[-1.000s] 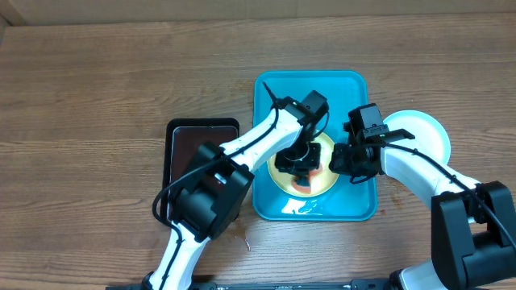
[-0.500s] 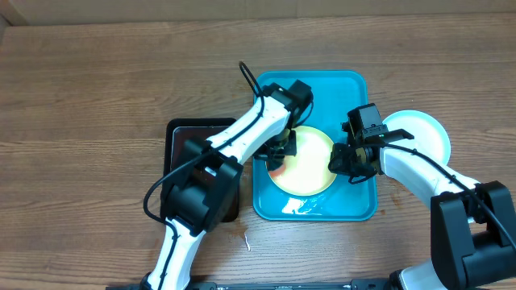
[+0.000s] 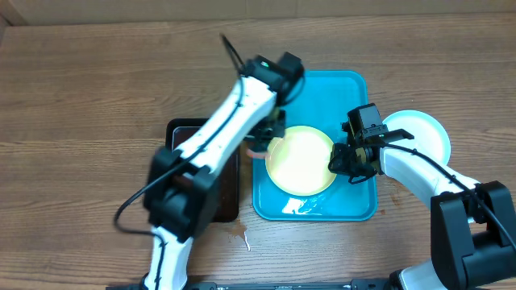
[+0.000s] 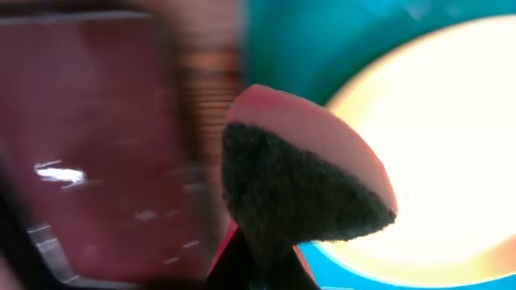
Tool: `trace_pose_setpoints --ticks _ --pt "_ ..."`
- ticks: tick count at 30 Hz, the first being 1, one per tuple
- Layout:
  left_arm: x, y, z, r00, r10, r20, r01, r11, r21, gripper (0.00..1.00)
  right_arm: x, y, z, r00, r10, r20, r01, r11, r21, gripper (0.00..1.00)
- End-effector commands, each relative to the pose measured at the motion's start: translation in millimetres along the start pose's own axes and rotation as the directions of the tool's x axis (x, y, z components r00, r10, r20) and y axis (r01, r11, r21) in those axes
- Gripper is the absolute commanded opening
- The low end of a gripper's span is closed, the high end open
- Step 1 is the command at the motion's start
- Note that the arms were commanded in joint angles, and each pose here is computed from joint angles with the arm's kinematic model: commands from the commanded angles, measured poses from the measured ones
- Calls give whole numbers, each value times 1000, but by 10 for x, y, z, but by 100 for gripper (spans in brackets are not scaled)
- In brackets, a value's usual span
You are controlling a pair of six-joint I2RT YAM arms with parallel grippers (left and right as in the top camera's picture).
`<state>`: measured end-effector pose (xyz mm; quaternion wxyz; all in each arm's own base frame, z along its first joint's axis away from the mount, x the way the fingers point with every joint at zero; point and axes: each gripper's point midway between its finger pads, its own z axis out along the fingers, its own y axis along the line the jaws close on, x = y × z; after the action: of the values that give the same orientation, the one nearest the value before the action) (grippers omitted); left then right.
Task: Clean dirty plates on tray and stack at the side
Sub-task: 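Return the sponge to the black tray and release it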
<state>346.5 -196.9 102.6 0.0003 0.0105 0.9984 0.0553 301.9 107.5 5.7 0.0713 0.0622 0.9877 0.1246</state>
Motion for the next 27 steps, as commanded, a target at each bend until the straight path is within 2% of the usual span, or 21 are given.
trace_pose_setpoints --ticks 1,6,11,14,19,24,26,27 --pt "-201 627 -526 985 -39 170 59 992 -114 4 82 -176 96 1000 8 -30 -6 997 79 4" --pt "-116 1038 -392 989 -123 77 133 980 -147 4 79 -176 97 1000 8 -29 -6 997 78 4" --pt "40 1054 98 984 -164 -63 160 985 -56 4 82 -176 96 1000 9 -30 -6 997 79 4" --pt "171 1081 444 975 -189 -119 185 982 -48 4 82 -176 96 1000 8 -30 -6 997 79 4" --pt "346 1117 835 959 -223 -174 221 975 -29 4 90 -180 96 999 9 -33 -6 997 80 4" --pt "366 1181 842 954 -242 -176 241 970 -29 4 89 -180 96 999 9 -33 -6 997 80 4" --pt "340 1200 751 957 -249 -151 250 968 -13 13 90 -180 96 999 9 -33 -6 997 80 4" --pt "327 1209 694 958 -252 -135 253 967 -5 21 90 -180 93 999 9 -34 -7 997 80 4"
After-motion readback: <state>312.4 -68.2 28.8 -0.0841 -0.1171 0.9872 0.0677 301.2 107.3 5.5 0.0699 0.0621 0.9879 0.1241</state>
